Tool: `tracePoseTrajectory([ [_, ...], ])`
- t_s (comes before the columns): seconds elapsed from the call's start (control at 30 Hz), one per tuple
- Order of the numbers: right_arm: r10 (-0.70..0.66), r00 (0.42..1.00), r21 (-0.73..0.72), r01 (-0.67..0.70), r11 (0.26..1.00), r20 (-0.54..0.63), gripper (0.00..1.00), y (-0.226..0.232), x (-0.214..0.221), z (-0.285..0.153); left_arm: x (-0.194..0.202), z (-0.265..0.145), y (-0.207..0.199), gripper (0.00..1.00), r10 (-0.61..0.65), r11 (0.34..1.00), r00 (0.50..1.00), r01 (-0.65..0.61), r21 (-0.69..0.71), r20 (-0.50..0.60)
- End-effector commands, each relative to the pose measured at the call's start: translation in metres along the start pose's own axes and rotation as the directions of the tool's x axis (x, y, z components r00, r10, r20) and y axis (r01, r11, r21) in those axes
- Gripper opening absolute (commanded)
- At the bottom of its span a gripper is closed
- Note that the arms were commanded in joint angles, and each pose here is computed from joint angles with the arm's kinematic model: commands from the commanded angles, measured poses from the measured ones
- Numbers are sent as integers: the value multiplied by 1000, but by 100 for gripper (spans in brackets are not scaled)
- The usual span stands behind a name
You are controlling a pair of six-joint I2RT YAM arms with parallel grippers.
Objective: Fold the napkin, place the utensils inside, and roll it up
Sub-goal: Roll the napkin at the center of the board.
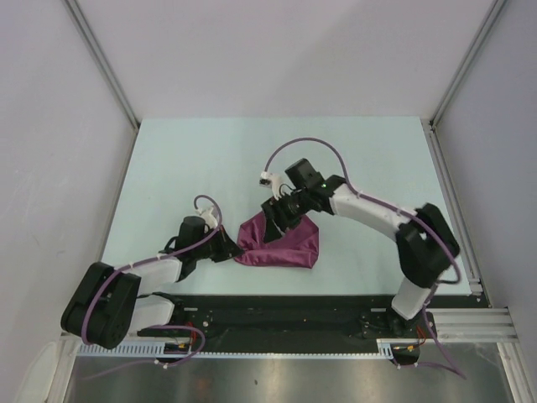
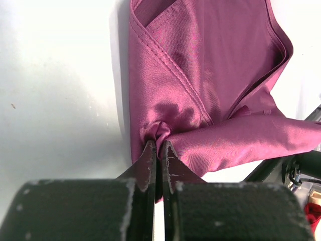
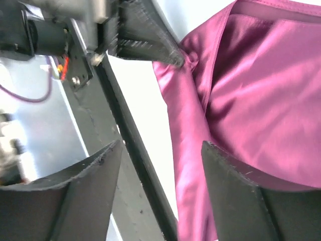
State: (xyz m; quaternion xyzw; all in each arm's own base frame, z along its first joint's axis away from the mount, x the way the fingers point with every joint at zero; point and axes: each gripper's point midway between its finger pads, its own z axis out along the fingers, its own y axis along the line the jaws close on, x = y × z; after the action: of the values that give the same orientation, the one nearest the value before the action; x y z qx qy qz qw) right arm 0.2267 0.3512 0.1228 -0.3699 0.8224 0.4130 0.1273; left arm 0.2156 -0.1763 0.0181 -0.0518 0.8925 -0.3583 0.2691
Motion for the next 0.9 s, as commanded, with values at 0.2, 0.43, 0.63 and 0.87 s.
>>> tracePoseTrajectory([
  [0.2,-328,945,314,309,898,10,78,13,29,-6,3,3,2,0,24,1000,999,-24,-6,-37],
  [0.43,-316,947,319,319,892,-64,76,6,52,12,3,1,2,0,22,1000,999,-23,-10,-34],
  [0.63,-294,949,335,316,888,-115,75,-7,69,21,3,1,3,0,23,1000,999,-24,-15,-33],
  [0.87,-269,950,338,308,889,-158,73,-18,88,29,3,1,2,0,24,1000,999,-25,-14,-35],
])
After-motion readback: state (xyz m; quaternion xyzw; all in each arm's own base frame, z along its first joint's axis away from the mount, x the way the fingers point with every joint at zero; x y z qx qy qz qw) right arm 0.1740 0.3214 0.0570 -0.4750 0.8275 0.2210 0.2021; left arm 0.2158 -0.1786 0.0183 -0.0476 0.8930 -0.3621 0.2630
